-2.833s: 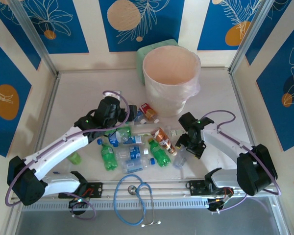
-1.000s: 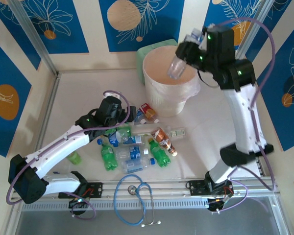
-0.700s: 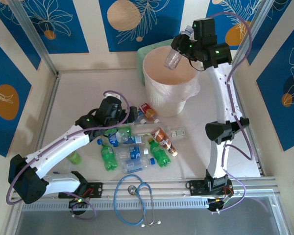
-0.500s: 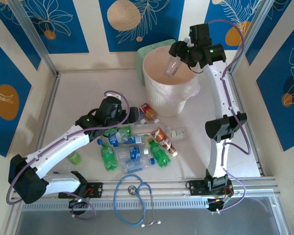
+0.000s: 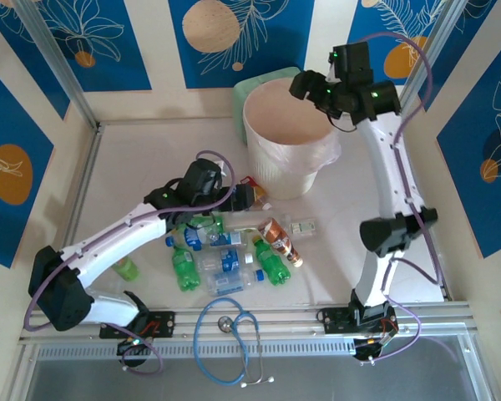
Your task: Put the plastic bottles in the bin
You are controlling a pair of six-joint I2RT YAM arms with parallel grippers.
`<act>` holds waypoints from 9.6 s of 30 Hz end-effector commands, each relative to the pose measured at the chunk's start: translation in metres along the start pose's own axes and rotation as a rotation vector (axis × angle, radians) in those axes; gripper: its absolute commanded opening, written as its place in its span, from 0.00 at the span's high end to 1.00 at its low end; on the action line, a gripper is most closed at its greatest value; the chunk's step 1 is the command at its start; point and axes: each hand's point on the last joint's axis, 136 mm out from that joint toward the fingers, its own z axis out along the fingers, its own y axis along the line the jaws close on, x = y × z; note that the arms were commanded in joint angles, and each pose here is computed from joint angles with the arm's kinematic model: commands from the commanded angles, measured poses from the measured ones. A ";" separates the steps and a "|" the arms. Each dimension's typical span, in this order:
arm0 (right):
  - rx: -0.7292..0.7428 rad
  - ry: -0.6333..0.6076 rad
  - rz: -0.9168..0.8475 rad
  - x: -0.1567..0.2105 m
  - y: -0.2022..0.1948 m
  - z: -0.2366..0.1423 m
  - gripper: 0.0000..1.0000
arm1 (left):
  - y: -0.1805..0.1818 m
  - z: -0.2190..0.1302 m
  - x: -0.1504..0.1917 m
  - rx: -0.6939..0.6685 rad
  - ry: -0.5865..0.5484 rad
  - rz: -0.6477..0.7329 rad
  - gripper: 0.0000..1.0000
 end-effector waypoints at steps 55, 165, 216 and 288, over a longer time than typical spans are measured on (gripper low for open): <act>0.151 0.172 0.090 0.211 -0.127 -0.112 0.15 | -0.031 0.104 0.123 -0.121 0.464 -0.431 0.19; 0.193 0.358 0.124 0.287 -0.109 -0.068 0.16 | -0.105 -0.113 -0.197 -0.040 -0.600 0.321 0.11; 0.337 0.991 -0.524 0.454 -0.113 0.003 0.21 | 0.076 -0.063 -0.027 -0.228 -0.160 -0.120 0.12; -0.232 0.256 -0.435 0.203 0.078 -0.103 0.41 | 0.090 -0.061 -0.029 -0.252 -0.191 -0.208 0.12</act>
